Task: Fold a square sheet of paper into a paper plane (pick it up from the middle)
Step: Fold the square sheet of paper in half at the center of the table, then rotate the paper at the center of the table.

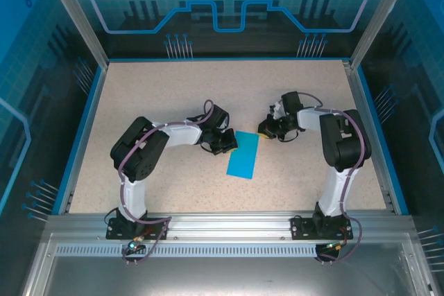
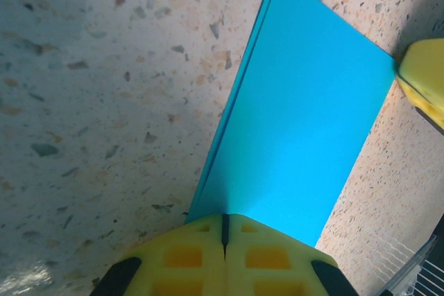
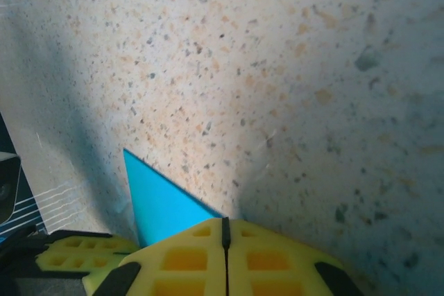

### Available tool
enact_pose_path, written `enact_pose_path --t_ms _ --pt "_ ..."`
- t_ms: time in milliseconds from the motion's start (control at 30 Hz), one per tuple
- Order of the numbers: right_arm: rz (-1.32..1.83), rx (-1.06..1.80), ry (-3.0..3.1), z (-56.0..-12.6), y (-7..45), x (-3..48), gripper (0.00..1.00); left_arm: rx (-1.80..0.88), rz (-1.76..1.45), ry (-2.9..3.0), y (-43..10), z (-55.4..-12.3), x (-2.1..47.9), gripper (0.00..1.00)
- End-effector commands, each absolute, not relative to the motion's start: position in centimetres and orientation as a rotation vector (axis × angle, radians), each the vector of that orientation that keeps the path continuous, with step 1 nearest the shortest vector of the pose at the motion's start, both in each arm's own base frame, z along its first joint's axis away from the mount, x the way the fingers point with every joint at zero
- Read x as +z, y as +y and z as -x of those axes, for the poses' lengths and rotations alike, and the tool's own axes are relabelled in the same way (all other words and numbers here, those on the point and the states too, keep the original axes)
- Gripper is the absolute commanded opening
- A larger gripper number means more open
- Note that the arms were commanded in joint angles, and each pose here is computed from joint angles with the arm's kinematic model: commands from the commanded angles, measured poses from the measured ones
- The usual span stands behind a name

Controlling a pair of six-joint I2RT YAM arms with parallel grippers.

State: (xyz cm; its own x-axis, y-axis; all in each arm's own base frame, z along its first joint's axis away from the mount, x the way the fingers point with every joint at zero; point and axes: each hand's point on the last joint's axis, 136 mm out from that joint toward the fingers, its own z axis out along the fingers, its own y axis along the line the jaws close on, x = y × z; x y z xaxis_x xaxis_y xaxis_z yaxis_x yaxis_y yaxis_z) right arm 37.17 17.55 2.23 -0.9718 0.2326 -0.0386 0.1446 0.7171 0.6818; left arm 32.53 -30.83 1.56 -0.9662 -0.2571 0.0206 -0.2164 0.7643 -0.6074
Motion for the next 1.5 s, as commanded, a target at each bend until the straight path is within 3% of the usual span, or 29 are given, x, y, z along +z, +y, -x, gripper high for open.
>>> enact_pose_path --t_ms 0,200,567,1033,1233,1467 --pt "-0.242 1.099 2.730 -37.2 17.2 6.7 0.11 -0.967 0.387 2.931 -30.7 -30.8 2.3 0.00" --pt "-0.210 1.049 2.749 -33.8 17.5 7.3 0.19 -0.983 0.346 2.852 -30.4 -31.3 5.6 0.16" --pt "-0.135 0.937 2.902 -27.3 19.7 3.8 0.24 -0.883 0.481 2.778 -26.4 -29.9 7.0 0.22" --pt "-0.072 0.958 2.965 -27.6 21.5 1.3 0.22 -0.794 0.516 2.810 -24.0 -28.4 6.1 0.24" --pt "-0.064 0.971 2.947 -29.5 22.5 2.2 0.22 -0.805 0.509 2.802 -23.8 -29.9 6.5 0.24" --pt "-0.063 0.866 2.942 -28.3 21.2 3.8 0.24 -0.878 0.512 2.799 -24.5 -29.8 6.5 0.26"
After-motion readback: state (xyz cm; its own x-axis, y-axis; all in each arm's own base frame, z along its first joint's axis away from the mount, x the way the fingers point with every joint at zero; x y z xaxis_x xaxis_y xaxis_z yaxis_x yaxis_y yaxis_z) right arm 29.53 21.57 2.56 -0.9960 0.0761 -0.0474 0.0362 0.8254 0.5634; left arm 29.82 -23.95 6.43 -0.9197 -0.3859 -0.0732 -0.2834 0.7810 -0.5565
